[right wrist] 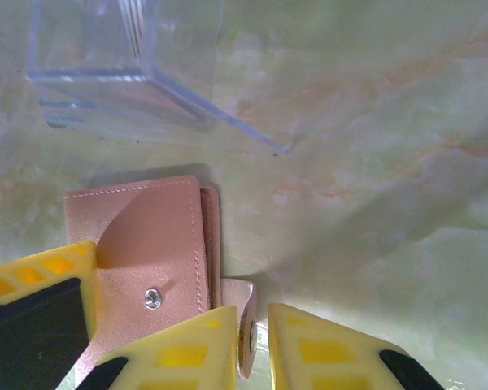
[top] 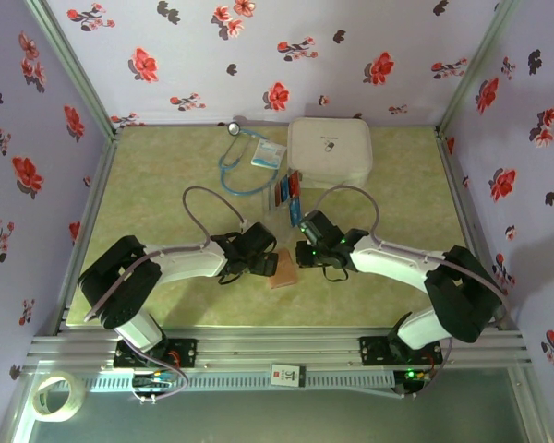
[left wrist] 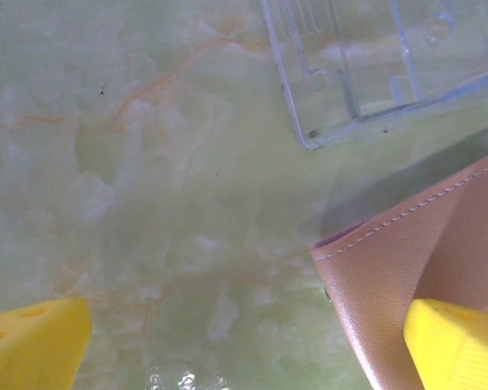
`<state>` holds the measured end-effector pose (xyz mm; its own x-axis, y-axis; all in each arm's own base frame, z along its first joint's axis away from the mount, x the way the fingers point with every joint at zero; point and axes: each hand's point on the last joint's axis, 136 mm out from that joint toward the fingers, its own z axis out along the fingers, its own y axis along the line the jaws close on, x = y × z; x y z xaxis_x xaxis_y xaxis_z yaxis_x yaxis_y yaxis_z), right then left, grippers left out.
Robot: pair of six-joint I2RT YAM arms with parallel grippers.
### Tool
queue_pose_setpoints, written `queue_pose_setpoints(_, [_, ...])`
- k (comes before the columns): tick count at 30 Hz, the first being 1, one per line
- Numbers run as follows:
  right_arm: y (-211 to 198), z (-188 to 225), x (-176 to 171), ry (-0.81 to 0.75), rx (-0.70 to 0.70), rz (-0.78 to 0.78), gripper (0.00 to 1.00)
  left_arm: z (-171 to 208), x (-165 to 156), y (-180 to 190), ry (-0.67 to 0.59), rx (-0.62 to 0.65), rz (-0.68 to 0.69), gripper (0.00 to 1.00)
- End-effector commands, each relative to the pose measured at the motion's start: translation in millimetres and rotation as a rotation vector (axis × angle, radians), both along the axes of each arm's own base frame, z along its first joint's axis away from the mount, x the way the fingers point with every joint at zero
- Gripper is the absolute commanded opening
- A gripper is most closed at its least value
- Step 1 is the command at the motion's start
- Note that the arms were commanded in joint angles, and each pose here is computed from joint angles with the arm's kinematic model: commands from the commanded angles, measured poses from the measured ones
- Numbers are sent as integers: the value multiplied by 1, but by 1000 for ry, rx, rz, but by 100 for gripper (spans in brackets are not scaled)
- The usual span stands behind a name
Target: Put the credit cards into the card holder
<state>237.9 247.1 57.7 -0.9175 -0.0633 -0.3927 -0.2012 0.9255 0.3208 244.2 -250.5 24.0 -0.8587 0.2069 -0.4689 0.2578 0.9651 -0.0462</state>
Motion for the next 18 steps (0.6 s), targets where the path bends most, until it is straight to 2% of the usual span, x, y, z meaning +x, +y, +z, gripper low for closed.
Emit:
queue_pose_setpoints(1, [-1,-6,-1,15,7,-5,13,-23,-15,28,50,123,12,100])
queue_pose_setpoints(6, [-1,-6,-3,18,15,-3,1,-24,-16,29,51,125,15,100])
queue_pose_setpoints(18, [27,20,-4,34,175,28,0,-24,-16,29,45,117,16,100])
